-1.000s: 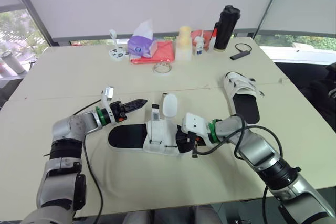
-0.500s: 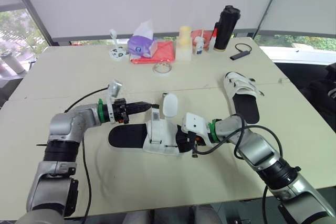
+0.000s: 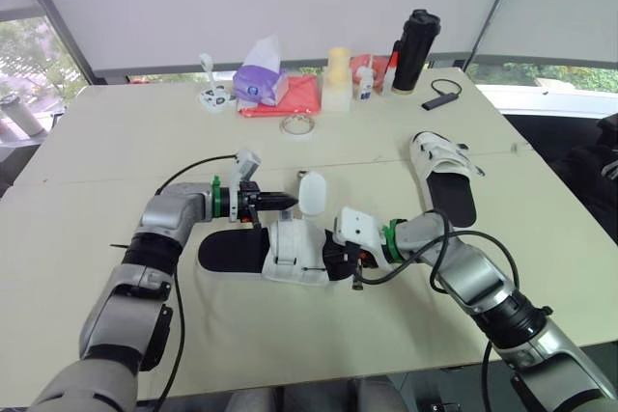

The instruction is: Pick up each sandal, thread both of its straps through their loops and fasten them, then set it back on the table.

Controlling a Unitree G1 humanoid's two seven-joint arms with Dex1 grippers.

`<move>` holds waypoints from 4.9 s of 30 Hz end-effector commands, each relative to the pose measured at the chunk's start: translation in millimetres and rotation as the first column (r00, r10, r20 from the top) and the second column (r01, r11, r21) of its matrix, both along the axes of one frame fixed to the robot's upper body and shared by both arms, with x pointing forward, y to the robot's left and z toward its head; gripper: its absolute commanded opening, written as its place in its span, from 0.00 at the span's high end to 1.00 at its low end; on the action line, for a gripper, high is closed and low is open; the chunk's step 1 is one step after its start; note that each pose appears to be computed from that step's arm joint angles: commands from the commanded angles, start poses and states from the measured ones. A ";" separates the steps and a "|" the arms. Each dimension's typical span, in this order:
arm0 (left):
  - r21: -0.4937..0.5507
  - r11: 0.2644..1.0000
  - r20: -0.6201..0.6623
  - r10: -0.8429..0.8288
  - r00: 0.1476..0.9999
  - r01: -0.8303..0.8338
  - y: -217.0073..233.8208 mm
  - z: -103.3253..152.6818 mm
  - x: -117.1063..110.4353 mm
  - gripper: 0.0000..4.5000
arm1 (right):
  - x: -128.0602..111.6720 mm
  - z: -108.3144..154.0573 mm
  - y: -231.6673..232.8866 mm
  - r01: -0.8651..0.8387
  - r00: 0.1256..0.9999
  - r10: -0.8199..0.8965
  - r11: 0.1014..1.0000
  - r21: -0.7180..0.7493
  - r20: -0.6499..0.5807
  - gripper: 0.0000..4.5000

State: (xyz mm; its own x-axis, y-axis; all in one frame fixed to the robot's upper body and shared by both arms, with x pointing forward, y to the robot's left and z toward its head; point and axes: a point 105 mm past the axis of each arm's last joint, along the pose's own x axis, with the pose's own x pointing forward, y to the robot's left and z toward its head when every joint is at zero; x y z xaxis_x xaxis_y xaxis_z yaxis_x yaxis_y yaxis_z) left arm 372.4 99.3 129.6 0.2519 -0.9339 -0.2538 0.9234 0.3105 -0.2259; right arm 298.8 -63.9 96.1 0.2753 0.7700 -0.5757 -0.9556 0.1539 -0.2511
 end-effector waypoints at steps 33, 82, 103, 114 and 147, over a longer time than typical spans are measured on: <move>0.095 0.993 0.155 -0.081 0.985 0.066 27.9 39.3 7.9 0.99 | 2.2 -22.3 -12.8 0.045 0.997 -0.049 0.996 -0.080 -0.053 1.00; -0.185 0.978 -0.332 0.031 0.943 -0.098 -27.2 8.3 1.2 0.38 | 6.4 -19.4 -9.0 0.041 0.999 -0.043 0.996 -0.074 -0.030 1.00; -0.419 0.859 -0.399 0.116 0.910 -0.293 -51.0 44.8 44.6 0.38 | 6.5 -19.0 -11.3 0.060 0.998 -0.062 0.996 -0.072 -0.027 1.00; -0.458 0.835 -0.376 0.127 0.918 -0.303 -42.9 61.0 49.4 0.38 | 6.6 -18.8 -10.8 0.055 0.998 -0.057 0.996 -0.074 -0.026 1.00; -0.216 0.906 0.175 -0.332 0.927 0.365 -35.9 79.8 -77.1 0.98 | 3.8 -21.2 -11.8 0.042 0.998 -0.045 0.996 -0.085 -0.036 1.00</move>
